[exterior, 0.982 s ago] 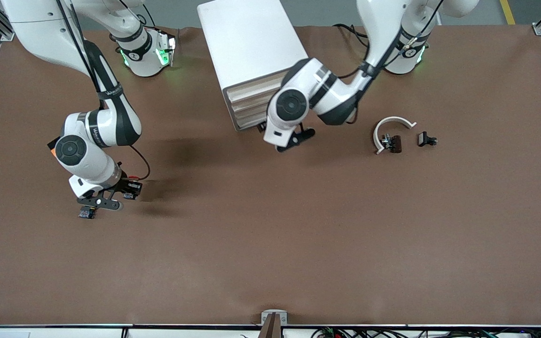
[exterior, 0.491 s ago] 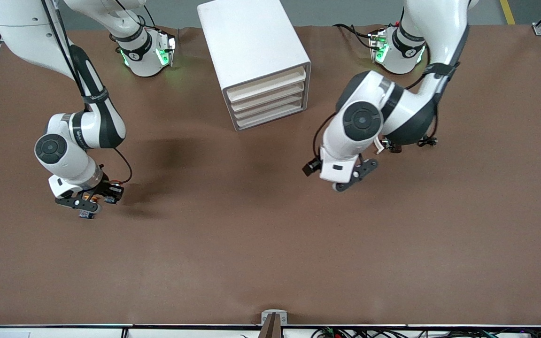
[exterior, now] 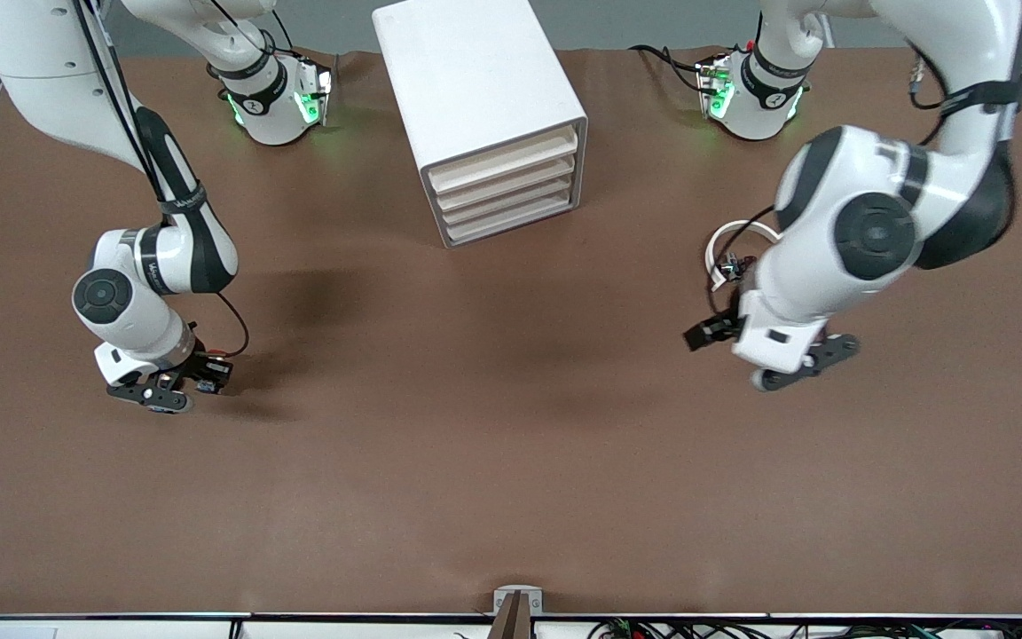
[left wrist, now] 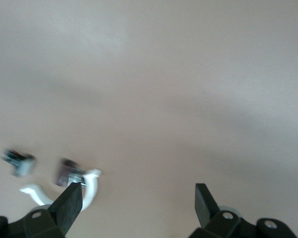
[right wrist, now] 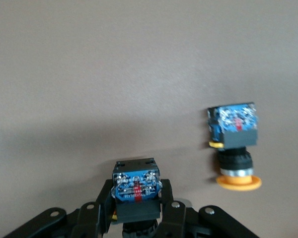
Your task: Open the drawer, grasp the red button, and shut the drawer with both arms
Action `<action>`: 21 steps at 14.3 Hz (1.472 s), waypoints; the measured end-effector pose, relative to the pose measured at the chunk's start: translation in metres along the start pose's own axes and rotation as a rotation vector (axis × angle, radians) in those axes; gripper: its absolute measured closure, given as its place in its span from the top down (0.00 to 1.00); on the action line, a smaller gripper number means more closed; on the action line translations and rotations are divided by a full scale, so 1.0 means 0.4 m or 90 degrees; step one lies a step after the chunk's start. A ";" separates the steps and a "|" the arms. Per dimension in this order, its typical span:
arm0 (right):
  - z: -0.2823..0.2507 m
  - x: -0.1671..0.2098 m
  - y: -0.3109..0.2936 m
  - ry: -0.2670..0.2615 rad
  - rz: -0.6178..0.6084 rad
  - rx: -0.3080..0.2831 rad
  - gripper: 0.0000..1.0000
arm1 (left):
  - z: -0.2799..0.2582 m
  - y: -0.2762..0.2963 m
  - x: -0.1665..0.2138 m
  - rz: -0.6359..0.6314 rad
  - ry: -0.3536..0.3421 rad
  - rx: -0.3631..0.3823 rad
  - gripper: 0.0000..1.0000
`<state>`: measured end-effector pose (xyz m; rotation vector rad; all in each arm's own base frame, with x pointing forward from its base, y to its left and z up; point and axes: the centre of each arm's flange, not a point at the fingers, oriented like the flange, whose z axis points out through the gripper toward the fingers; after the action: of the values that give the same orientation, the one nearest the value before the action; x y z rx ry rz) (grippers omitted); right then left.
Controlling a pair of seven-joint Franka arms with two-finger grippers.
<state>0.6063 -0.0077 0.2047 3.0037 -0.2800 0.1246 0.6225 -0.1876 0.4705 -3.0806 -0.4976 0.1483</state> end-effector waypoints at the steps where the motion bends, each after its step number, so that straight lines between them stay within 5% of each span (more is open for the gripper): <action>1: 0.010 0.010 -0.006 0.001 -0.002 0.000 0.41 | -0.028 -0.052 0.018 0.025 0.006 0.007 1.00; 7: 0.037 0.035 -0.017 0.016 -0.004 0.003 0.41 | -0.207 -0.285 0.050 0.133 0.053 0.006 1.00; 13: 0.051 0.036 -0.020 0.021 -0.006 0.004 0.41 | -0.360 -0.338 -0.059 0.171 0.074 0.014 1.00; 19: 0.044 0.051 -0.027 0.018 -0.008 0.003 0.93 | -0.410 -0.350 -0.196 0.178 0.087 0.009 1.00; 21: 0.012 0.075 -0.029 -0.005 -0.007 -0.008 1.00 | -0.420 -0.382 -0.208 0.168 0.089 0.002 1.00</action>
<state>0.6382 -0.0025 0.2014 2.9937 -0.2632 0.1106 0.5121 -0.0692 0.6503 -3.1097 -0.0840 -0.0633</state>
